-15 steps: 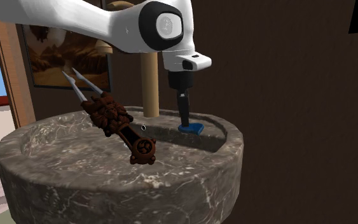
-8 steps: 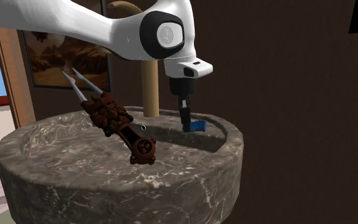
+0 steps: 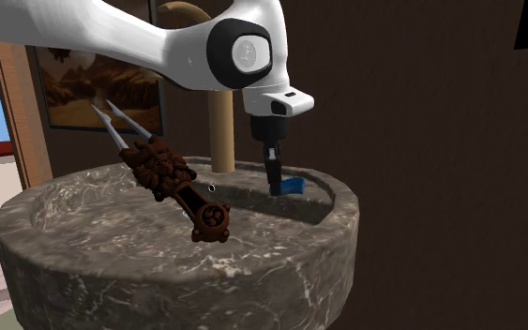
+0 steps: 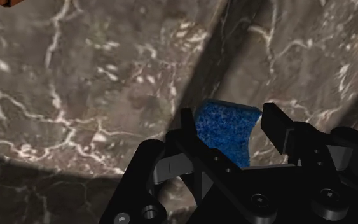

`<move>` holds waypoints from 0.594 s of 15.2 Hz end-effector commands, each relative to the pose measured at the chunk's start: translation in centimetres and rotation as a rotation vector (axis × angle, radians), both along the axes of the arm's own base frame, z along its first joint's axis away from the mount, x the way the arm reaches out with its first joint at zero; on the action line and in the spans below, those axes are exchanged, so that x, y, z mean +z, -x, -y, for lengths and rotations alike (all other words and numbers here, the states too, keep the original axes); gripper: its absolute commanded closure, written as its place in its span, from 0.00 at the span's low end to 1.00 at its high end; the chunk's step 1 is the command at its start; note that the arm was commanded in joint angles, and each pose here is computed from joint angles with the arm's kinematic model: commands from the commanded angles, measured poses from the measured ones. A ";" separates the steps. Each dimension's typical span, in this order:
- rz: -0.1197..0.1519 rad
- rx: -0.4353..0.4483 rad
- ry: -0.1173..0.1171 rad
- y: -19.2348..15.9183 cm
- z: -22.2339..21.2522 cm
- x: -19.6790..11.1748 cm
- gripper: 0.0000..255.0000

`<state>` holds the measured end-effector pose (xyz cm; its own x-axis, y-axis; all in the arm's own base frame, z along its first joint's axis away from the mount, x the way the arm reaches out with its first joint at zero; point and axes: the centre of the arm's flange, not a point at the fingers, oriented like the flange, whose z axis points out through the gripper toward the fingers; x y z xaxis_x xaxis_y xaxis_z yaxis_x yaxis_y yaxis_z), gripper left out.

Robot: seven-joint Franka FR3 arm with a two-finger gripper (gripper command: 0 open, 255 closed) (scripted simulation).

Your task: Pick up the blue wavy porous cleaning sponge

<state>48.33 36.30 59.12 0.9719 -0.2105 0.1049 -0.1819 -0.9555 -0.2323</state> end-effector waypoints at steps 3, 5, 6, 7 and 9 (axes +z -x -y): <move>-0.008 0.015 0.007 0.5 -0.4 1.1 1.00; -0.008 0.015 0.007 0.5 -0.4 2.2 1.00; -0.008 0.015 0.007 0.5 -0.4 2.7 1.00; -0.008 0.015 0.007 0.5 -0.4 3.2 1.00; -0.008 0.015 0.007 0.5 -0.4 4.3 1.00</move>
<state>48.03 36.74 62.88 0.9758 -0.1952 0.0986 -0.1693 -0.9597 -0.2243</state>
